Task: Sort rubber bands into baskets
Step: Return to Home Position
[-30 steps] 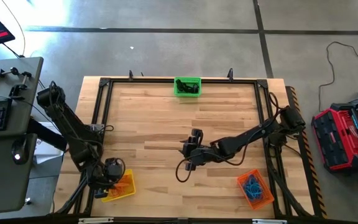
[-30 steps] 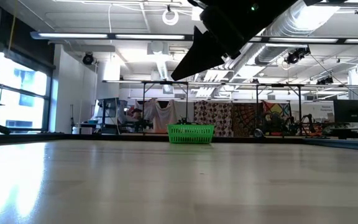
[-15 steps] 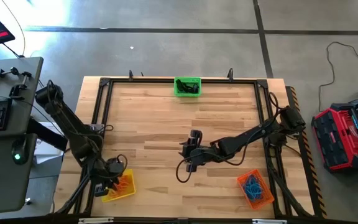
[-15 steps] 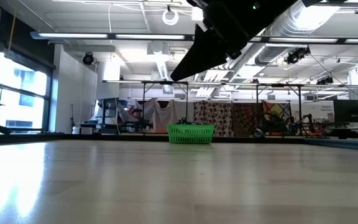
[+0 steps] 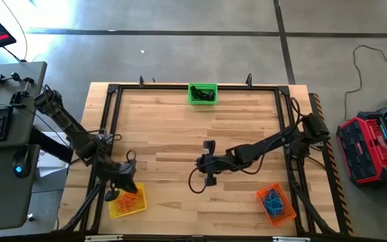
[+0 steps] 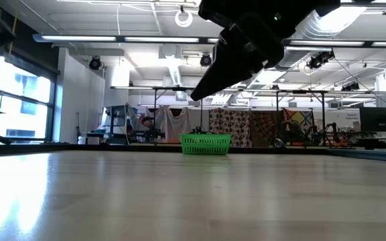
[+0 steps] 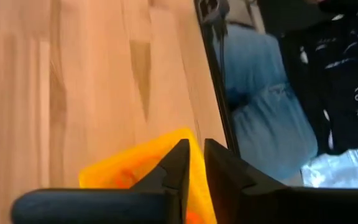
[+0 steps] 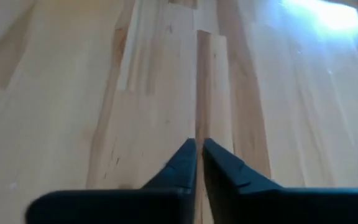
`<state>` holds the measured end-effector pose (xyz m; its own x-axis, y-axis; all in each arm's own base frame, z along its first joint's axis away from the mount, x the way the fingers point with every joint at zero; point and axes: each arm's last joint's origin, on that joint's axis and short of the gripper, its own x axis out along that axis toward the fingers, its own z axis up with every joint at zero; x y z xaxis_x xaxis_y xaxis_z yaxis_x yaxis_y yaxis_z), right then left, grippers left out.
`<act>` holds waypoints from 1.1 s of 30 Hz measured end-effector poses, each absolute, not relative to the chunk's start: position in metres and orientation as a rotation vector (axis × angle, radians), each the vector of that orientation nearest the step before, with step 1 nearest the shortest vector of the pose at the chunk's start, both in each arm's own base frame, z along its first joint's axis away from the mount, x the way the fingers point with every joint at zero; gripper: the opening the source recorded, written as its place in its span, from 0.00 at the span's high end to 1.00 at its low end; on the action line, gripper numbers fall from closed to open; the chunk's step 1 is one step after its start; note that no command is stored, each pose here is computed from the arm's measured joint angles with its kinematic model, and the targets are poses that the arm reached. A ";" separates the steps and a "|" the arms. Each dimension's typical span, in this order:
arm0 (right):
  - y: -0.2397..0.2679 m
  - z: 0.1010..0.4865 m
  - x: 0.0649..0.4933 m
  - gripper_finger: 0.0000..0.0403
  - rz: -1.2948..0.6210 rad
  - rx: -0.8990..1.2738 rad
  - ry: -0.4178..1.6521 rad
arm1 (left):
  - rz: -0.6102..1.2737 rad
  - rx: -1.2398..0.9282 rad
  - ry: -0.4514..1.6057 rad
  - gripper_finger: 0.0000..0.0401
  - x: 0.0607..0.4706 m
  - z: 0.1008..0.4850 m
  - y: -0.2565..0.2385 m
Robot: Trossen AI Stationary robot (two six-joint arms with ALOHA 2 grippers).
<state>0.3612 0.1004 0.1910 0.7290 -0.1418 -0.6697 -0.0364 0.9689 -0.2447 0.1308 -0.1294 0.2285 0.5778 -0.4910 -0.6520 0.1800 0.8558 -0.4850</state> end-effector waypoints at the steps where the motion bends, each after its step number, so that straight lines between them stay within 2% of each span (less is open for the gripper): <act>1: 0.099 0.191 0.362 0.96 -0.046 -0.254 0.757 | -0.408 -0.384 0.851 0.91 0.132 0.229 -0.127; 3: 0.098 0.190 0.362 0.98 -0.020 -0.266 0.763 | -0.413 -0.369 0.811 0.95 0.135 0.229 -0.123; 7: 0.095 0.190 0.362 0.96 0.000 -0.312 0.770 | -0.420 -0.342 0.720 0.99 0.139 0.228 -0.113; 11: 0.091 0.189 0.364 0.99 0.031 -0.311 0.776 | -0.415 -0.280 0.644 0.99 0.144 0.233 -0.104; 28: 0.080 0.195 0.372 1.00 0.080 -0.262 0.702 | -0.405 -0.096 0.375 1.00 0.168 0.251 -0.080; 33: 0.073 0.197 0.375 1.00 0.089 -0.251 0.676 | -0.363 -0.080 0.350 1.00 0.174 0.251 -0.075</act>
